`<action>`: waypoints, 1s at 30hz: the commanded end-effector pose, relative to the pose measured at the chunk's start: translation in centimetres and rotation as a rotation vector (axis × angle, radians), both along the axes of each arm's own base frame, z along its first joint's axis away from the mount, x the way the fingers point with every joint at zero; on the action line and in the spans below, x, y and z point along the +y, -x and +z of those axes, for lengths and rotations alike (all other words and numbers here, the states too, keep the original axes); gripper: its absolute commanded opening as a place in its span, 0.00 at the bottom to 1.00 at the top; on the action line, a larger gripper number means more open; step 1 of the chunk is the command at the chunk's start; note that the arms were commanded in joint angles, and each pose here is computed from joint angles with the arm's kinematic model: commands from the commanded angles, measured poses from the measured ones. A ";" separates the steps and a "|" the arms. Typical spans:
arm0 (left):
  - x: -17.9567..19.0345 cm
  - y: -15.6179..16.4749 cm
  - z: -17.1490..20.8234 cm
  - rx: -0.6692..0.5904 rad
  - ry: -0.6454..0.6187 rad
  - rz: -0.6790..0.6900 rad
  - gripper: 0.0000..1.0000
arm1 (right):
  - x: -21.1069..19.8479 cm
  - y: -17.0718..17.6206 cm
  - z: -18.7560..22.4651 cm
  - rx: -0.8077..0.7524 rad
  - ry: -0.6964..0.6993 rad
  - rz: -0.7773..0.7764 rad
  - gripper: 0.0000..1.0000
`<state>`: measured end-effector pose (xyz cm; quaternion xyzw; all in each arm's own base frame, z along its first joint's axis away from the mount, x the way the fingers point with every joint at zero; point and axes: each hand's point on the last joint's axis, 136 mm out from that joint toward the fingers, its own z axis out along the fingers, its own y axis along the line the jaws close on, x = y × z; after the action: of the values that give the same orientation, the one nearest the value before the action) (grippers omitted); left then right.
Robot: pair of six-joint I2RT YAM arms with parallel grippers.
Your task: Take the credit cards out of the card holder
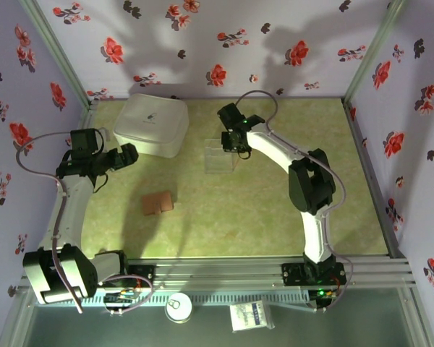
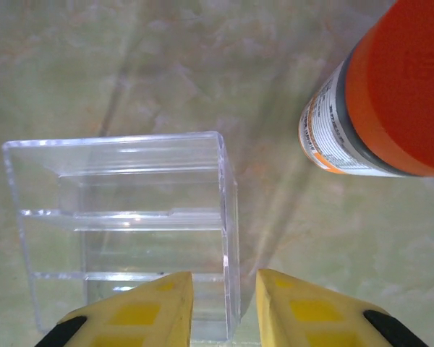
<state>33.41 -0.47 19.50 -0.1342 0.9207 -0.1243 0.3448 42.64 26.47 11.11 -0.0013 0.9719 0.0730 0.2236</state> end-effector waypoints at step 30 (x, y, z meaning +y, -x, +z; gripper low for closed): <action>-10.0 3.2 -14.9 0.398 0.122 -0.166 0.99 | -2.2 6.1 0.8 -0.006 -0.100 0.000 0.42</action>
<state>31.53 -10.13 5.77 -0.0972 0.9660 -0.1773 0.1612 37.03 24.04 11.14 0.0153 0.9688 0.1122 0.2204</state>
